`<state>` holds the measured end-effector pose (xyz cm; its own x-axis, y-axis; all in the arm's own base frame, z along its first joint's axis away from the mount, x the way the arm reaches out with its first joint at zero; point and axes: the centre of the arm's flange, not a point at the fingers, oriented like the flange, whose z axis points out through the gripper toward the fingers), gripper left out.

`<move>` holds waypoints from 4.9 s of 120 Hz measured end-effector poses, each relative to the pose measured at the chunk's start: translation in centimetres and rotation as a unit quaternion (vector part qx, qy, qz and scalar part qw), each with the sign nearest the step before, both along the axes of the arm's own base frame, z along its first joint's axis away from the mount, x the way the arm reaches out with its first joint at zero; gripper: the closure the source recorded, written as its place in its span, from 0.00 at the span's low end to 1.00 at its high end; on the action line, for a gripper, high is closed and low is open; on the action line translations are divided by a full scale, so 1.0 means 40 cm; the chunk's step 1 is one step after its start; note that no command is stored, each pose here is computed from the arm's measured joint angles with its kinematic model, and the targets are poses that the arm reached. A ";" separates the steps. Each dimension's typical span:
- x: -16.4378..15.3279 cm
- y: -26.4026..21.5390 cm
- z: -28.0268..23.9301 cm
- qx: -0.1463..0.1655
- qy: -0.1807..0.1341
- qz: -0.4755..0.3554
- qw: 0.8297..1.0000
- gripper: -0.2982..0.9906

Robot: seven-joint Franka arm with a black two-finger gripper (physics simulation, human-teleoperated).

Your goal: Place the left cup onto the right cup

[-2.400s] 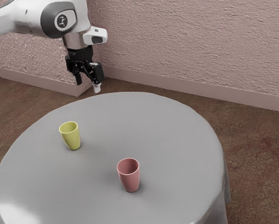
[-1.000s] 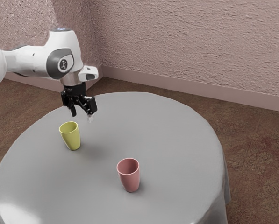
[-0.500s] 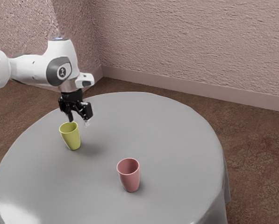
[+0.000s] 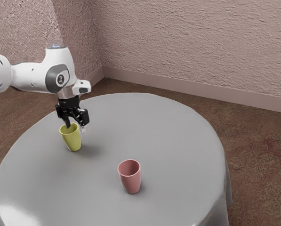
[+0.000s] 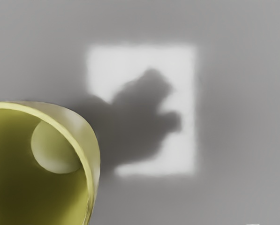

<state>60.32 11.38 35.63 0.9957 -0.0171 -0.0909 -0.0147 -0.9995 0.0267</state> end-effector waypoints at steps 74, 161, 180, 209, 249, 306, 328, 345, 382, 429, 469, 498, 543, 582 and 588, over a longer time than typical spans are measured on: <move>0.016 0.017 -0.050 0.001 0.002 -0.014 1.000 0.32; 0.032 0.024 -0.076 0.004 0.004 -0.024 1.000 0.45; 0.031 0.029 -0.081 0.004 0.006 -0.022 1.000 0.50; 0.029 0.039 -0.083 0.004 0.007 -0.019 1.000 0.58; 0.029 0.039 -0.082 0.004 0.007 -0.019 1.000 0.75; 0.024 0.054 -0.079 0.010 0.007 -0.014 1.000 0.83; 0.024 0.041 -0.055 0.011 0.003 -0.017 1.000 0.84; 0.025 0.004 -0.013 0.014 -0.001 -0.027 1.000 0.84; 0.022 -0.140 0.058 0.014 0.004 -0.070 0.997 0.84; 0.001 -0.348 0.159 0.039 -0.006 -0.141 0.989 0.84; -0.017 -0.492 0.188 0.059 -0.016 -0.180 0.982 0.84; -0.028 -0.602 0.211 0.070 -0.033 -0.208 0.975 0.84; -0.054 -0.704 0.228 0.077 -0.052 -0.222 0.971 0.84; -0.100 -0.757 0.218 0.075 -0.048 -0.216 0.972 0.84; -0.106 -0.766 0.215 0.074 -0.047 -0.215 0.973 0.84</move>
